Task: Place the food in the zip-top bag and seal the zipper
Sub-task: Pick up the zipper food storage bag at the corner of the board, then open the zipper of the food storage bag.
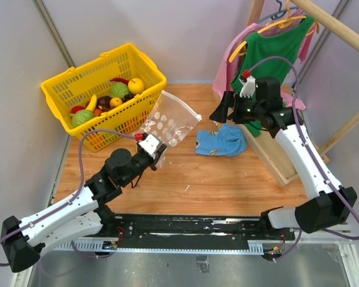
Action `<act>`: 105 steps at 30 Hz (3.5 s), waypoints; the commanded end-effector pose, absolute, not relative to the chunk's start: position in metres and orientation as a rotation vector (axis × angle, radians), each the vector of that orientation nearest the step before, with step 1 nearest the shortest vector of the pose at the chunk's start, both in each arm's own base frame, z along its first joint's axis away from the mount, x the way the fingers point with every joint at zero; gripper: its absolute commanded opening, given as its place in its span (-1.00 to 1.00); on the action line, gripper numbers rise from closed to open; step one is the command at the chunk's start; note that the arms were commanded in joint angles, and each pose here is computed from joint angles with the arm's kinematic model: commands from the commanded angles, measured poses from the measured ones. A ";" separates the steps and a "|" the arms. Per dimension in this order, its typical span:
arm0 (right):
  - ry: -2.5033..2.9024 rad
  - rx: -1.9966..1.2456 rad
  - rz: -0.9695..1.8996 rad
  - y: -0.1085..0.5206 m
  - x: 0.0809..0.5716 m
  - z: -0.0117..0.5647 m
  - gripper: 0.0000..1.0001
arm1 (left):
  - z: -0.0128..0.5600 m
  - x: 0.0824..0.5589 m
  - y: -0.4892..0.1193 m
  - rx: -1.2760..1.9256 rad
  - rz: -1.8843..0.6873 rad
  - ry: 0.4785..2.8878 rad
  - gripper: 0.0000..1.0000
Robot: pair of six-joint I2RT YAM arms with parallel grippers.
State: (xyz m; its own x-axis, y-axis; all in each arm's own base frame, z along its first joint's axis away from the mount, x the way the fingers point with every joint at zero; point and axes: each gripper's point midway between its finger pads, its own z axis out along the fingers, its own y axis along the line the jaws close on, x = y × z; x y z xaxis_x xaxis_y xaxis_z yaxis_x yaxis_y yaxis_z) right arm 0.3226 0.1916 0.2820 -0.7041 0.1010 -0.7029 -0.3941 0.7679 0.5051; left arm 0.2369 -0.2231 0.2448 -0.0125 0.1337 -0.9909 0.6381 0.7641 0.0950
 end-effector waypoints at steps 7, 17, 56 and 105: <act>2.198 -0.264 1.037 0.221 0.322 0.322 0.61 | 0.270 0.236 -0.227 0.844 -0.281 1.233 -0.99; 2.197 -0.314 1.196 0.247 0.324 0.322 0.34 | 0.271 0.234 -0.229 0.904 -0.219 1.161 -0.99; 2.230 -0.277 1.335 0.279 0.336 0.309 0.29 | 0.256 0.232 -0.231 0.952 -0.183 1.152 -0.99; 2.081 -0.548 0.437 0.258 0.318 0.259 -0.99 | 0.306 0.257 -0.246 -0.055 -0.772 1.725 0.39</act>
